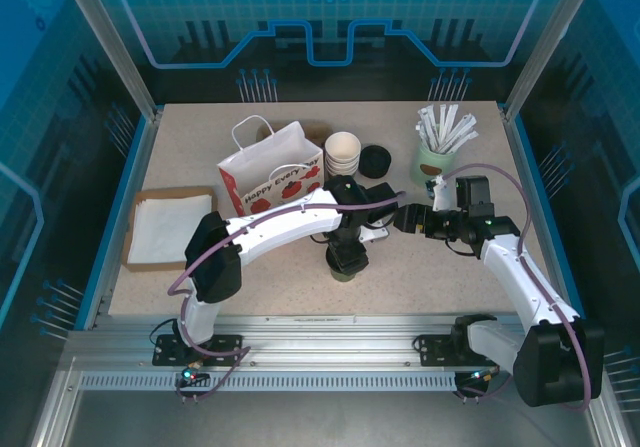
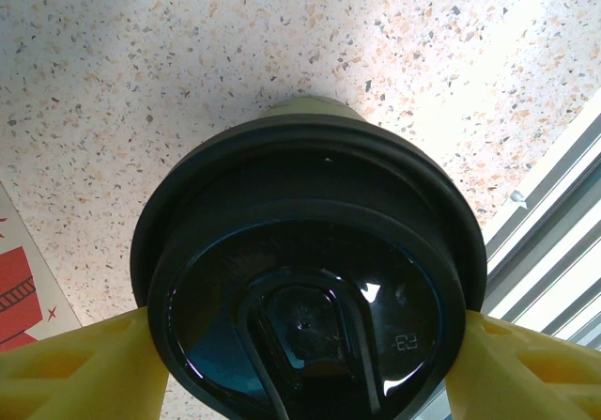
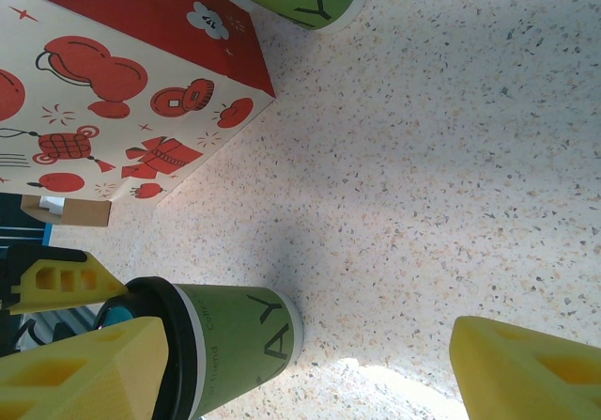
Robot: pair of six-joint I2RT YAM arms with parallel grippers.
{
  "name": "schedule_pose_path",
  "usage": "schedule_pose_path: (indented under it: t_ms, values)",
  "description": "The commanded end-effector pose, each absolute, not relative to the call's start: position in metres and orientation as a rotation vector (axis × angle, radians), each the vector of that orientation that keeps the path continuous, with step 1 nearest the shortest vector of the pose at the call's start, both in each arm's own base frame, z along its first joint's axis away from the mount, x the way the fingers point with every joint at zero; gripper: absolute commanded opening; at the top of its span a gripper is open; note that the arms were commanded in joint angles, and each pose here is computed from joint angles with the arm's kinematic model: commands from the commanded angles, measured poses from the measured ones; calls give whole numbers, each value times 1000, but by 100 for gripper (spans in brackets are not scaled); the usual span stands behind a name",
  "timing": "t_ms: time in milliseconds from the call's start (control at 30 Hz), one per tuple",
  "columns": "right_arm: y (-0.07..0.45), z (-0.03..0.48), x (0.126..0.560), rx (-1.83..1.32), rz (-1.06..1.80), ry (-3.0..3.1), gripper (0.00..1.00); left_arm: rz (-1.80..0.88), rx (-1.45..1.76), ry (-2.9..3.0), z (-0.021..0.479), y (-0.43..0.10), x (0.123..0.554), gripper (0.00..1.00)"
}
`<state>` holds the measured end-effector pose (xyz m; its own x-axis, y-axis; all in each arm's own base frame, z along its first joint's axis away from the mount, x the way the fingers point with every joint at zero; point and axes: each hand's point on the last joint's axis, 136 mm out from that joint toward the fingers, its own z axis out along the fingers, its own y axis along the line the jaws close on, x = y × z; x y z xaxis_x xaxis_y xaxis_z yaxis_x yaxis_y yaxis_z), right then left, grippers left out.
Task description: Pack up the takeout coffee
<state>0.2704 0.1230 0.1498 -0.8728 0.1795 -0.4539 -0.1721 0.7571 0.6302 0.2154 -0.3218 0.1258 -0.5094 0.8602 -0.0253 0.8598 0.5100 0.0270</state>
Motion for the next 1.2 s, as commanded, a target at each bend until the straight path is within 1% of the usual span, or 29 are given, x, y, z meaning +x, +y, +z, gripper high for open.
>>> schedule_pose_path:
  t_ms: [0,433,567,767,933,1167]
  values:
    - [127,147,265,-25,969,2465,80,49,1595,2732,115,-320,209,73]
    - [127,148,266,-28,968,2463,80,52,1595,2734,113,-320,209,74]
    - [127,148,266,-27,966,2463,80,52,1597,2738,112,-320,209,70]
    - [127,148,265,-27,970,2464,80,51,1600,2734,117,-318,208,62]
    - [128,153,266,-32,970,2455,80,20,1593,2682,145,-314,206,58]
    - [126,174,269,-46,913,2415,80,-53,1607,2571,211,-300,195,55]
